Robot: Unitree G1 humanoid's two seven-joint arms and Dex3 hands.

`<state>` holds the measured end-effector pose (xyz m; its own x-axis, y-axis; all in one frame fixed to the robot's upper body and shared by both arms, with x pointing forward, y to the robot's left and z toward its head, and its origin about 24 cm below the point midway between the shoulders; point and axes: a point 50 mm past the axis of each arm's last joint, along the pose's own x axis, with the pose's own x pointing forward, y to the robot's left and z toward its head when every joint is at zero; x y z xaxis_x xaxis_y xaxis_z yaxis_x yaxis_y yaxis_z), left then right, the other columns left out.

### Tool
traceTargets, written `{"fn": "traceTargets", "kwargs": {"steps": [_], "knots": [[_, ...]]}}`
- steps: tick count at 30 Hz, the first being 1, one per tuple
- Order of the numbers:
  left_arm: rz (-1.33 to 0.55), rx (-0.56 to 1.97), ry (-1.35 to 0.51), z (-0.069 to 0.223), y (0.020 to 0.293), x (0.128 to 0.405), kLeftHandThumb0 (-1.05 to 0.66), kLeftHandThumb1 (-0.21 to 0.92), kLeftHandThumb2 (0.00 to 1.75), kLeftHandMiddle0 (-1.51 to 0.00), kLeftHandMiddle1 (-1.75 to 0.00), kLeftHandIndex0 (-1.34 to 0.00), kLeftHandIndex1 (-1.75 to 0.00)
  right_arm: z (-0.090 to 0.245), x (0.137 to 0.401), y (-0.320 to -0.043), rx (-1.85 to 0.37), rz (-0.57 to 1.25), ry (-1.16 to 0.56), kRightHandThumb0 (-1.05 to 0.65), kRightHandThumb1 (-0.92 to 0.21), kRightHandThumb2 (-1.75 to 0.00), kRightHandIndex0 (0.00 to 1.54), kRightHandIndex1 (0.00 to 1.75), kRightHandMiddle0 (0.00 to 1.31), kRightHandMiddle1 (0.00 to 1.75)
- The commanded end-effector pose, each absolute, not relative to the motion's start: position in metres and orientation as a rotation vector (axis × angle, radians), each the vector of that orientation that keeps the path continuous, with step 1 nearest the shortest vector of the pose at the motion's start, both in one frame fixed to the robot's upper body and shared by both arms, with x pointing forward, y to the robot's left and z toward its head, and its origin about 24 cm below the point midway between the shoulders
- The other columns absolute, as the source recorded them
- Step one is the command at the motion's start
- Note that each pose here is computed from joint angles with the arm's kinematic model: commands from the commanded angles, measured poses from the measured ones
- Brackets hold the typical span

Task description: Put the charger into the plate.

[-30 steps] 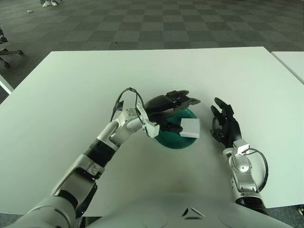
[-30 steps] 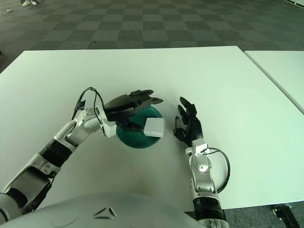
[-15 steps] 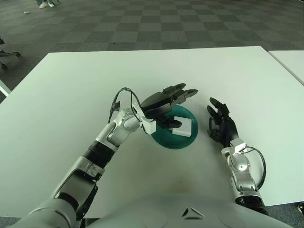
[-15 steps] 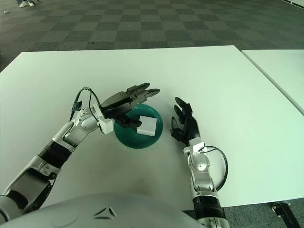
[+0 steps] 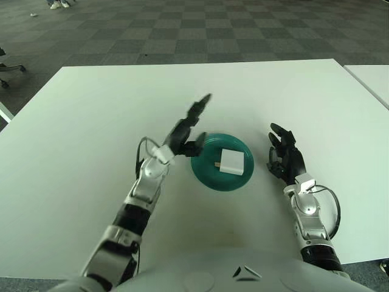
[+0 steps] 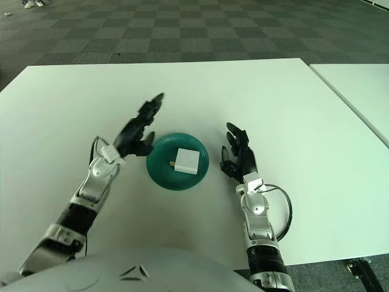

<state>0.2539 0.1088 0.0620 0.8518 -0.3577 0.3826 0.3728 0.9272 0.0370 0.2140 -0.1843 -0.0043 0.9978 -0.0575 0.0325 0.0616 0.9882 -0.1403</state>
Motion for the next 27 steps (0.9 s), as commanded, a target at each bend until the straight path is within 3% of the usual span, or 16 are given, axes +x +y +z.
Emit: {"fn": "traceTargets", "kwargs": {"steps": [1, 11, 27], "knots": [[-0.171, -0.261, -0.345, 0.053, 0.133, 0.239, -1.01, 0.92, 0.99, -0.15, -0.03, 0.00, -0.49, -0.059, 0.173, -0.190, -0.128, -0.086, 0.270, -0.83, -0.92, -0.83, 0.19, 0.00, 0.00, 0.61], [0.056, -0.430, -0.211, 0.026, 0.149, 0.216, -0.94, 0.92, 1.00, -0.20, -0.03, 0.00, -0.62, -0.061, 0.174, -0.193, -0.117, -0.095, 0.279, -0.82, -0.92, -0.82, 0.18, 0.00, 0.00, 0.61], [0.083, -0.292, -0.120, 0.003, 0.151, 0.187, -0.92, 0.92, 1.01, -0.18, -0.01, 0.00, -0.61, -0.061, 0.175, -0.197, -0.116, -0.091, 0.267, -0.83, -0.92, -0.78, 0.20, 0.01, 0.00, 0.66]]}}
